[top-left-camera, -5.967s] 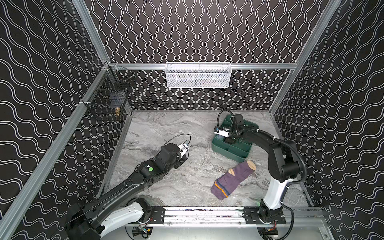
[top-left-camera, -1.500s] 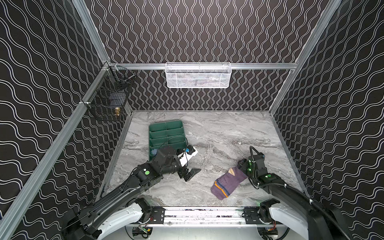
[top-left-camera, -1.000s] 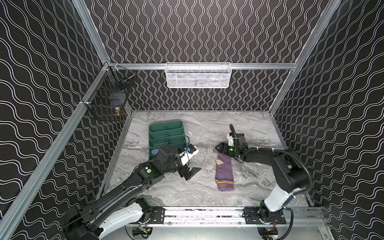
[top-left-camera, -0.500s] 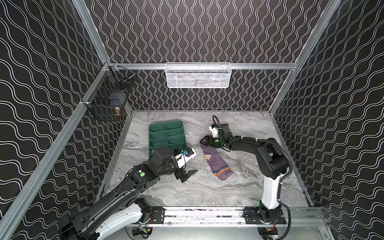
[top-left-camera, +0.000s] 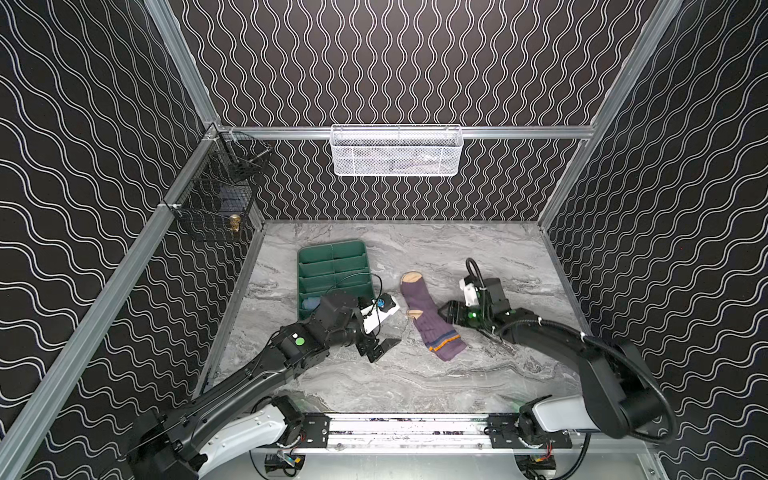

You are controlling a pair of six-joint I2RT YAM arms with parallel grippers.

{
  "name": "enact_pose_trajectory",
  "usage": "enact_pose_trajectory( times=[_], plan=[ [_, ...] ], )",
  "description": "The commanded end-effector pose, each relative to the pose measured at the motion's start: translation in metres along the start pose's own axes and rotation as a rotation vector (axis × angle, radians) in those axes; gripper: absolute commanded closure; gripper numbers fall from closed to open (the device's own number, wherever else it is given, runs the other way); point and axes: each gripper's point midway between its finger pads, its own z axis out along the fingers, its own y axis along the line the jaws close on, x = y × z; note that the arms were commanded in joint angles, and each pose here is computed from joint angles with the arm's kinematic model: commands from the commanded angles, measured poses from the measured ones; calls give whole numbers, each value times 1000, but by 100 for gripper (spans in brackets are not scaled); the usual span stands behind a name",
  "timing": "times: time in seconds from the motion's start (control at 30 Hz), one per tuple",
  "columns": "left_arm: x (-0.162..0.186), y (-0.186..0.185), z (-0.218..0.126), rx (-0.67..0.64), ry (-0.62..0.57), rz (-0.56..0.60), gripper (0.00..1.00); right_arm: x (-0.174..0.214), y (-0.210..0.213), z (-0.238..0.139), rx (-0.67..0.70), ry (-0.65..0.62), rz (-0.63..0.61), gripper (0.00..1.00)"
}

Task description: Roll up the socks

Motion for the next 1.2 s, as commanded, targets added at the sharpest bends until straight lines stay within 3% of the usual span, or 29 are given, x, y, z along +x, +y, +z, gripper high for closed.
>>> enact_pose_trajectory(
  times=[0.0,0.17,0.43,0.63,0.83,0.93,1.1,1.17],
  plan=[
    [-10,0,2,5,-45,-4,1,19,-7,-2,-3,12,43,25],
    [-9,-1,2,10,-41,-5,1,41,1,7,-49,71,36,26],
    [-7,0,-5,-5,-15,15,1,86,52,26,-134,202,-77,26],
    [-6,-5,-11,21,-3,60,1,54,55,1,-53,77,-171,23],
    [-6,-8,-18,37,43,170,1,23,78,-44,-68,-64,-507,20],
    [-6,-5,-23,11,57,233,1,16,86,-58,-94,-170,-632,24],
    [-7,-4,-31,-44,36,292,1,24,114,-81,-181,-287,-990,29],
    [-4,-5,-33,-56,29,298,1,37,110,-80,-161,-283,-1194,29]
  ],
)
